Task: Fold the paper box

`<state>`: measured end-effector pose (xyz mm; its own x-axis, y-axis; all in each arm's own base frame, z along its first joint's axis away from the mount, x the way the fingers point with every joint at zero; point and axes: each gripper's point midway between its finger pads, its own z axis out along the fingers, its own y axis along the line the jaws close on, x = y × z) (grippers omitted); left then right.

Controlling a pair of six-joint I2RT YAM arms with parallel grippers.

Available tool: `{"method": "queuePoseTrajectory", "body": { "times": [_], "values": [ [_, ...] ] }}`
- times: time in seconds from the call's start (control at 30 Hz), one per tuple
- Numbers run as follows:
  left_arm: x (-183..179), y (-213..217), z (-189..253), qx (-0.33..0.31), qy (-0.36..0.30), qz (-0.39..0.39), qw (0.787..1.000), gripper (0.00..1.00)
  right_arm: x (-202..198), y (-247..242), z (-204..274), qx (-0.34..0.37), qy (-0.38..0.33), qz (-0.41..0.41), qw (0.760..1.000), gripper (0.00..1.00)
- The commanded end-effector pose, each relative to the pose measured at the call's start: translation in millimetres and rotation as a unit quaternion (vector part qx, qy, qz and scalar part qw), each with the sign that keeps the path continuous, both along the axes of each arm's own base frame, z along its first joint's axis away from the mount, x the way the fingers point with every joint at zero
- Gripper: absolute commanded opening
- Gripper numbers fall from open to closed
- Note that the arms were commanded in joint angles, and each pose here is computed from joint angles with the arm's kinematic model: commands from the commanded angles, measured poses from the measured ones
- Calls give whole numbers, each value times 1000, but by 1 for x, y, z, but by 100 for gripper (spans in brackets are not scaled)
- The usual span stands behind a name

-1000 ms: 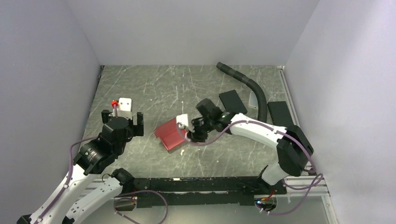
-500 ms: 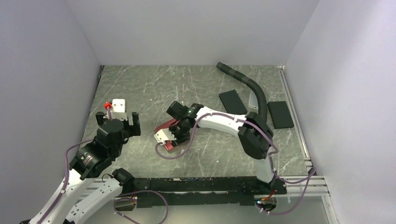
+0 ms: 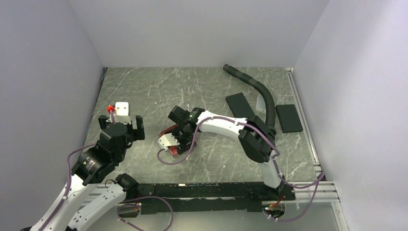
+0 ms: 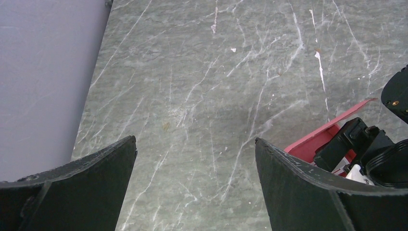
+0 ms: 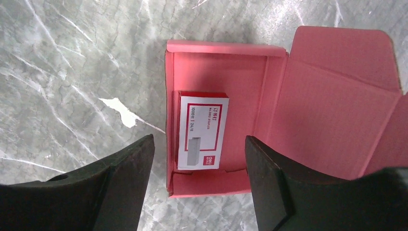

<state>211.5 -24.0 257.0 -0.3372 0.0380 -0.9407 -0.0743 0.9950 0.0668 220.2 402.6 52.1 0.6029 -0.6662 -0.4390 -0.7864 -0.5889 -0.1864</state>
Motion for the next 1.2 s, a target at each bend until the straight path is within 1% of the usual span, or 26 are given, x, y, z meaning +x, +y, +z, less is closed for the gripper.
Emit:
{"method": "queuePoseTrajectory", "body": {
  "times": [0.0,0.13,0.23,0.3,0.33,0.37,0.4,0.43,0.47,0.5,0.53,0.57,0.6,0.63,0.67,0.7,0.77,0.8,0.9,1.03,1.17],
  "values": [
    [4,-1,9,-17,-18,4,1000,97,7,20,28,40,-18,-17,999,74],
    [4,-3,8,-19,-15,2,1000,97,-4,19,49,52,5,-24,998,74],
    [3,-5,8,-27,-17,-3,999,97,-22,14,78,76,39,-30,996,73],
    [3,-8,7,-43,-19,-5,999,97,-33,7,97,97,53,-38,993,73],
    [1,-10,6,-58,-18,-5,998,97,-36,2,108,110,56,-44,991,76],
    [-1,-14,4,-77,-15,-9,997,94,-38,-4,115,122,62,-56,989,82],
    [-4,-17,1,-99,-8,-7,995,91,-38,-8,126,142,67,-69,985,96],
    [-7,-19,-3,-124,0,-2,992,88,-32,-12,135,167,78,-102,977,99],
    [-11,-21,-8,-150,9,8,989,83,-22,-16,143,196,103,-150,964,100],
    [-16,-22,-13,-178,19,21,984,78,-19,-24,151,225,148,-175,947,100],
    [-20,-22,-20,-202,27,32,979,75,-9,-34,160,256,194,-209,924,100],
    [-23,-23,-28,-224,35,42,973,69,8,-50,160,273,232,-250,900,100],
    [-26,-25,-37,-243,43,51,968,63,14,-59,159,287,265,-257,884,98],
    [-27,-27,-47,-259,50,60,963,57,22,-67,159,302,282,-266,871,95],
    [-27,-28,-58,-272,59,71,958,51,29,-72,154,307,288,-282,862,93],
    [-27,-28,-71,-273,73,86,955,48,36,-76,144,310,280,-298,858,91],
    [-27,-29,-96,-273,102,115,950,44,52,-76,133,321,252,-325,853,90],
    [-26,-31,-106,-270,116,122,948,42,58,-74,129,325,249,-333,849,88],
    [-20,-40,-131,-259,144,127,947,39,66,-65,115,325,251,-321,853,81],
    [-9,-54,-149,-258,149,104,949,36,79,-55,97,319,260,-329,850,75],
    [2,-67,-156,-264,142,76,951,33,95,-48,87,315,253,-341,848,71]
  ]
}}
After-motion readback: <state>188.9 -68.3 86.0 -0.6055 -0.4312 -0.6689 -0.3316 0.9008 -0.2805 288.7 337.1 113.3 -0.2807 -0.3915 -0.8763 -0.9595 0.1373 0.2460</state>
